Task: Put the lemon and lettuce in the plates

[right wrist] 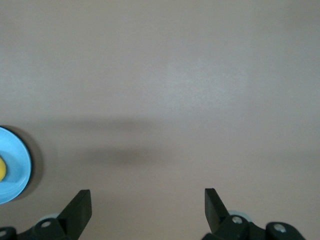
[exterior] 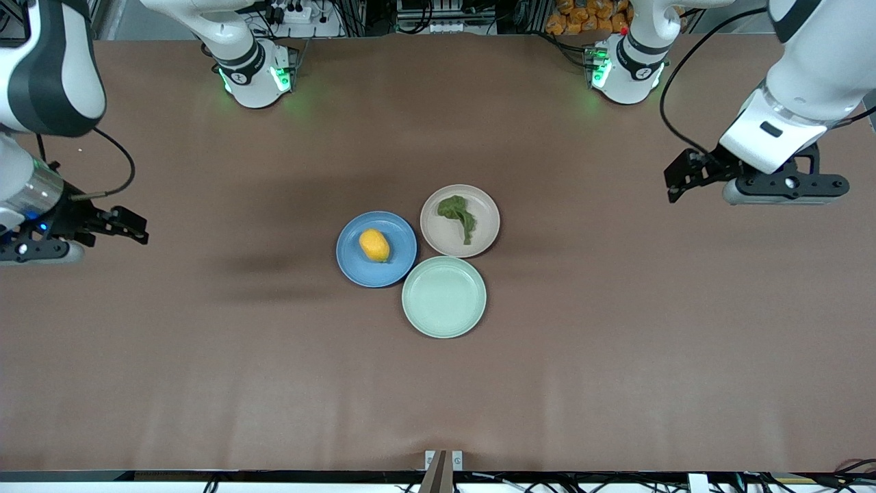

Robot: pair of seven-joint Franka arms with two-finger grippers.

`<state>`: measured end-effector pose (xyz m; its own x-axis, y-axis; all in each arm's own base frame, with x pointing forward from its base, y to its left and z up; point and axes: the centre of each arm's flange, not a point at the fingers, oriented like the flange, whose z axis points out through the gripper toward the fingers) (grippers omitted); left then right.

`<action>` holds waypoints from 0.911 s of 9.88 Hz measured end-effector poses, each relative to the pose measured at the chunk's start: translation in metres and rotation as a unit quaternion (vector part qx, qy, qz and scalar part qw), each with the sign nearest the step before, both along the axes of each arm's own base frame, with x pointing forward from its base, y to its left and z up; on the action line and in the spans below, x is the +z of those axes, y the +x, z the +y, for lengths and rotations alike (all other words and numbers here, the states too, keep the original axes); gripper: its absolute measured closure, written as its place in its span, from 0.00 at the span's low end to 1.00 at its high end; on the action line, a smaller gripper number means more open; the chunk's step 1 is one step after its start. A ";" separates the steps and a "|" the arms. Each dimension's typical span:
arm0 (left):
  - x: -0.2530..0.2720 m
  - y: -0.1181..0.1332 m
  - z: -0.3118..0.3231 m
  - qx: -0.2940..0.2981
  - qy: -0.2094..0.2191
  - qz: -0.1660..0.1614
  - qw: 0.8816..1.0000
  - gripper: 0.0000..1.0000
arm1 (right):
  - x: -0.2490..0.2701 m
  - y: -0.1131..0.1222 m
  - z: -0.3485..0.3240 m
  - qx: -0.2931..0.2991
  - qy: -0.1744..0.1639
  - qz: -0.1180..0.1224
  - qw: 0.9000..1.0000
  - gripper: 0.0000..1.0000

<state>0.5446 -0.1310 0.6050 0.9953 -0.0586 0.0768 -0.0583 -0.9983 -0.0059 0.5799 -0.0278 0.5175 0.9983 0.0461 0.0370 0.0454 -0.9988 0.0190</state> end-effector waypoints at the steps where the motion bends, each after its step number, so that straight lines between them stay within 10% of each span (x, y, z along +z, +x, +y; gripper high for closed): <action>1: 0.003 -0.003 0.001 -0.001 0.002 0.010 1.000 0.00 | 0.013 -0.006 0.002 0.002 -0.001 0.004 1.000 0.00; 9: 0.030 -0.008 0.001 -0.001 0.002 0.012 1.000 0.00 | 0.096 -0.017 0.007 0.004 -0.002 0.012 1.000 0.00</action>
<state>0.5369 -0.1296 0.6349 0.9967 -0.0617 0.0522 -0.0613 -0.9981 -0.0091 0.5624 -0.0213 0.6137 0.9984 0.0547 0.0136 0.0543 -0.9983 0.0228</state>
